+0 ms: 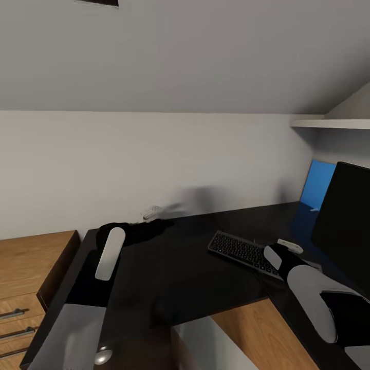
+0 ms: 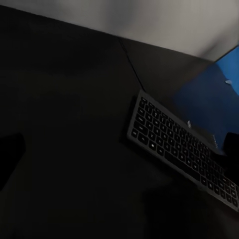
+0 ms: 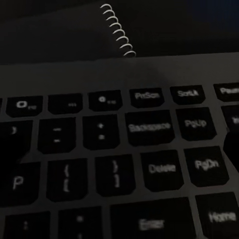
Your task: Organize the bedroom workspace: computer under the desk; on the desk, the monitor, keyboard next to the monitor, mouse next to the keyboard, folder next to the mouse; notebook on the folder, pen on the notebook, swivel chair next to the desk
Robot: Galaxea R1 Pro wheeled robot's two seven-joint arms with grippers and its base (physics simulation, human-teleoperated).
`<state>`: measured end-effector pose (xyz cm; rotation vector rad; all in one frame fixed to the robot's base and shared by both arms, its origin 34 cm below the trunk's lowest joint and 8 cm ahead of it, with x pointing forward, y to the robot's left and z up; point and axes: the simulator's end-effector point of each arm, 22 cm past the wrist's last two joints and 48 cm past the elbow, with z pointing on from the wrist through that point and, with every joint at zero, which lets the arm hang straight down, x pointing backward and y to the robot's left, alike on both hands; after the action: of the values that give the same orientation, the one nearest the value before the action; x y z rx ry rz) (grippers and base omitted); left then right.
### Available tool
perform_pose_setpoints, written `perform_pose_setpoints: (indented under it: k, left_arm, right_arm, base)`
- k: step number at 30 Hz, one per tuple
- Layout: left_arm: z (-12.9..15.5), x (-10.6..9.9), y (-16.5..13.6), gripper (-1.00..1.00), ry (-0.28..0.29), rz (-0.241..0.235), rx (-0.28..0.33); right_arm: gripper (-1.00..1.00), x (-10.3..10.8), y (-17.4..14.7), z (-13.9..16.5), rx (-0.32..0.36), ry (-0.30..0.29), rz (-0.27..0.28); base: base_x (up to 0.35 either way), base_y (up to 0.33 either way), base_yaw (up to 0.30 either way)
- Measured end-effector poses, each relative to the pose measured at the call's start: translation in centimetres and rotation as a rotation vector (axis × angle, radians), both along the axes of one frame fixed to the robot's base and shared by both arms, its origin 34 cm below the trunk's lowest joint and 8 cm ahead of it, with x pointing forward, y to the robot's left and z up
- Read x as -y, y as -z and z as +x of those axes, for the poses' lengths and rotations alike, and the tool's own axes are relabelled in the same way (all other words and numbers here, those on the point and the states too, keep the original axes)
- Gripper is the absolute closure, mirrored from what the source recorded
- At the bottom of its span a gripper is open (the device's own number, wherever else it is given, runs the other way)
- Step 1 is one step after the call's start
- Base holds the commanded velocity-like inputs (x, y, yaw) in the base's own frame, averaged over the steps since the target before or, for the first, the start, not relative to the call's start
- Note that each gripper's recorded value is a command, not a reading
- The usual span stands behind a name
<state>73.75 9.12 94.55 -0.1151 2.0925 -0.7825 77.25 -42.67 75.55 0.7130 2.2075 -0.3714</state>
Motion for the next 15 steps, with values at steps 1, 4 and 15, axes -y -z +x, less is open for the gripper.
perform_pose_setpoints:
  k: [1,4,15]
  left_arm:
    - [0.01,-0.09,0.16,-1.00,-0.002,-0.003,0.000]
    - [0.02,-0.22,0.52,-1.00,-0.006,-0.005,0.000]
    - [0.05,-0.35,0.68,-1.00,-0.008,-0.010,-0.006]
  right_arm:
    - [-1.00,0.02,0.00,0.10,0.004,-0.002,-0.003]
    - [-1.00,0.10,-0.02,0.30,0.011,-0.008,-0.016]
    - [-1.00,0.28,-0.12,0.33,0.006,-0.021,-0.039]
  base:
    - [0.000,0.000,0.000]
    - [0.000,0.000,0.000]
    - [0.000,0.000,0.000]
